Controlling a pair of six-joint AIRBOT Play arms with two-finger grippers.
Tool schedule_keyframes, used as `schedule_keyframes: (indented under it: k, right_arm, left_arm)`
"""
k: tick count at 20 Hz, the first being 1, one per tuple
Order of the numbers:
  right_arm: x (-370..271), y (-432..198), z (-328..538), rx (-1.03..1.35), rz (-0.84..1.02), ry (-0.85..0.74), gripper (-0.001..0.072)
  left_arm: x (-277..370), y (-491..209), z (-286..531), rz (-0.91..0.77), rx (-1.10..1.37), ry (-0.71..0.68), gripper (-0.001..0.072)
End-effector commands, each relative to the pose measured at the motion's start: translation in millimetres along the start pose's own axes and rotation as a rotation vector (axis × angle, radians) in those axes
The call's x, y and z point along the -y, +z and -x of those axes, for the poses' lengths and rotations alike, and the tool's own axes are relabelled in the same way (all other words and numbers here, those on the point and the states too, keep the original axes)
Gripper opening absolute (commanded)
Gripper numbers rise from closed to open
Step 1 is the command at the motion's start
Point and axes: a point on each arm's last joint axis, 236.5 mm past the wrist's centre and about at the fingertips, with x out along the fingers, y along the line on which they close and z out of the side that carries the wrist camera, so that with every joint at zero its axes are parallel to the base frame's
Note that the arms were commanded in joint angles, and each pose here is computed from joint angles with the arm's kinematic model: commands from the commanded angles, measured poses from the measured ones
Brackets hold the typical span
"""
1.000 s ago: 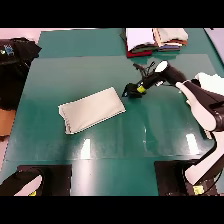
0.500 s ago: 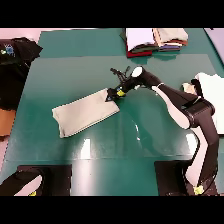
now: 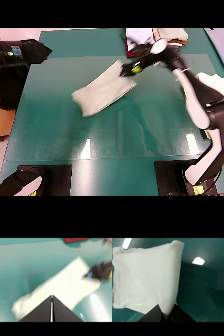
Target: Fold the shirts.
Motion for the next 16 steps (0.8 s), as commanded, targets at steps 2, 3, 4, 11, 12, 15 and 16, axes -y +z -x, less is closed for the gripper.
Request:
schedule_keyframes:
  k: [2, 3, 4, 11, 12, 15, 16]
  right_arm:
    - [124.7, 20.8, 161.4, 0.217, -0.163, -0.309, 0.0018]
    - [149.5, 18.1, 196.8, 0.269, -0.207, -0.357, 0.0018]
    - [174.3, 12.1, 232.0, 0.321, -0.258, -0.399, 0.0018]
    - [295.7, -60.5, 359.6, 0.514, -0.581, -0.495, 0.0018]
    - [302.6, -65.1, 364.6, 0.533, -0.607, -0.480, 0.0018]
    - [309.4, -65.5, 375.1, 0.573, -0.620, -0.484, 0.0018]
    - [307.7, -59.9, 383.4, 0.606, -0.607, -0.499, 0.0018]
  left_arm:
    - [56.9, -2.2, -3.9, -0.067, 0.023, -0.118, 0.0021]
    - [66.3, -2.6, -3.9, -0.075, 0.028, -0.139, 0.0022]
    - [74.2, -3.4, -3.7, -0.082, 0.030, -0.156, 0.0022]
    - [91.6, -7.5, -2.5, -0.075, 0.023, -0.200, 0.0022]
    - [91.6, -7.5, -2.5, -0.075, 0.023, -0.200, 0.0022]
    - [91.5, -7.6, -2.5, -0.053, 0.020, -0.200, 0.0022]
    - [91.5, -7.7, -2.5, -0.053, 0.020, -0.200, 0.0022]
